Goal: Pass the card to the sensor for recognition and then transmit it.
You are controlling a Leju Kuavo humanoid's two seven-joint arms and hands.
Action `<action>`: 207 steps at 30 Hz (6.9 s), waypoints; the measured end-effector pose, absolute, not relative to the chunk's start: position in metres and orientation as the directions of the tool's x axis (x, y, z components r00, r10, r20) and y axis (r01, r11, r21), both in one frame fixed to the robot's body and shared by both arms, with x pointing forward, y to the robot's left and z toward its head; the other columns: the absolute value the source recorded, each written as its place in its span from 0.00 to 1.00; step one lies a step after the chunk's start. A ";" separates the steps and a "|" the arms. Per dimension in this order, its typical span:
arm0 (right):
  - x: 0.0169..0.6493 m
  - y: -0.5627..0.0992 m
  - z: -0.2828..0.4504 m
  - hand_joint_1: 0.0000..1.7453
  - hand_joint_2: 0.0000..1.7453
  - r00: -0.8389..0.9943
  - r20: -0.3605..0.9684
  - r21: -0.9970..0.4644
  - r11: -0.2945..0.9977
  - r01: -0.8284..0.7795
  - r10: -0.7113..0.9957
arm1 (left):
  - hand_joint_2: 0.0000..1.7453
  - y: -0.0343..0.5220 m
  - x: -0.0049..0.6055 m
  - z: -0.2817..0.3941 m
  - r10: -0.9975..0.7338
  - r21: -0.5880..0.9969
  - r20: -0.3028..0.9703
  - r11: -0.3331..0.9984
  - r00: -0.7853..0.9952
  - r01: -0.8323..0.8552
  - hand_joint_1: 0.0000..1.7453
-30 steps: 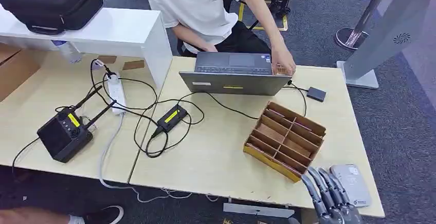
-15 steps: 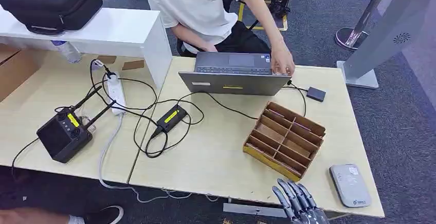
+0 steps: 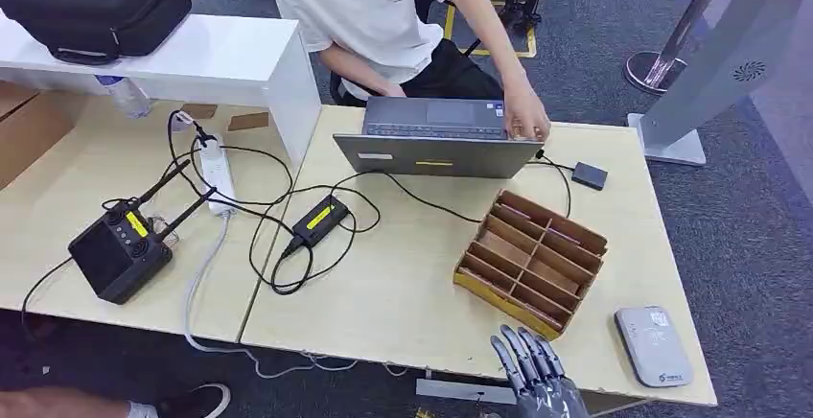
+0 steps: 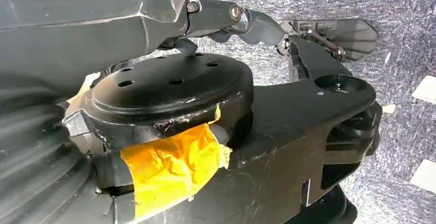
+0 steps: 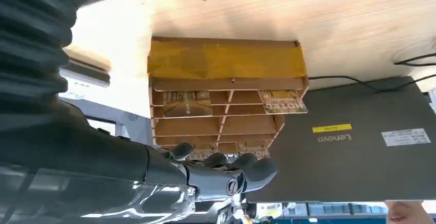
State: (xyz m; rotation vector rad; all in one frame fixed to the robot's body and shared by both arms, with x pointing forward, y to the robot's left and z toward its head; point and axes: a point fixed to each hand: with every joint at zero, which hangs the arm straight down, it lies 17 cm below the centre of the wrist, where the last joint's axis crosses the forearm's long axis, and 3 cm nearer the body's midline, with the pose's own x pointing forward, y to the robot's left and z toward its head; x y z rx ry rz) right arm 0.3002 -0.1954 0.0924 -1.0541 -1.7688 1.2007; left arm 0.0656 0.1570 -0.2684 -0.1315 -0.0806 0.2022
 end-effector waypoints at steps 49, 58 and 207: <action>0.368 -0.252 0.081 0.00 1.00 -0.160 0.131 -0.935 0.176 0.307 0.978 | 1.00 0.160 0.066 -0.269 0.105 -0.110 0.062 0.989 0.993 -0.098 0.00; 0.369 -0.258 0.066 0.00 1.00 -0.133 0.134 -0.947 0.167 0.276 0.982 | 1.00 0.160 0.066 -0.269 0.102 -0.110 0.062 0.989 0.993 -0.094 0.00; 0.478 -0.294 0.188 1.00 1.00 -0.161 0.328 -0.807 0.365 0.465 0.931 | 1.00 0.164 0.073 -0.269 -0.055 -0.076 0.139 0.995 0.989 0.066 0.00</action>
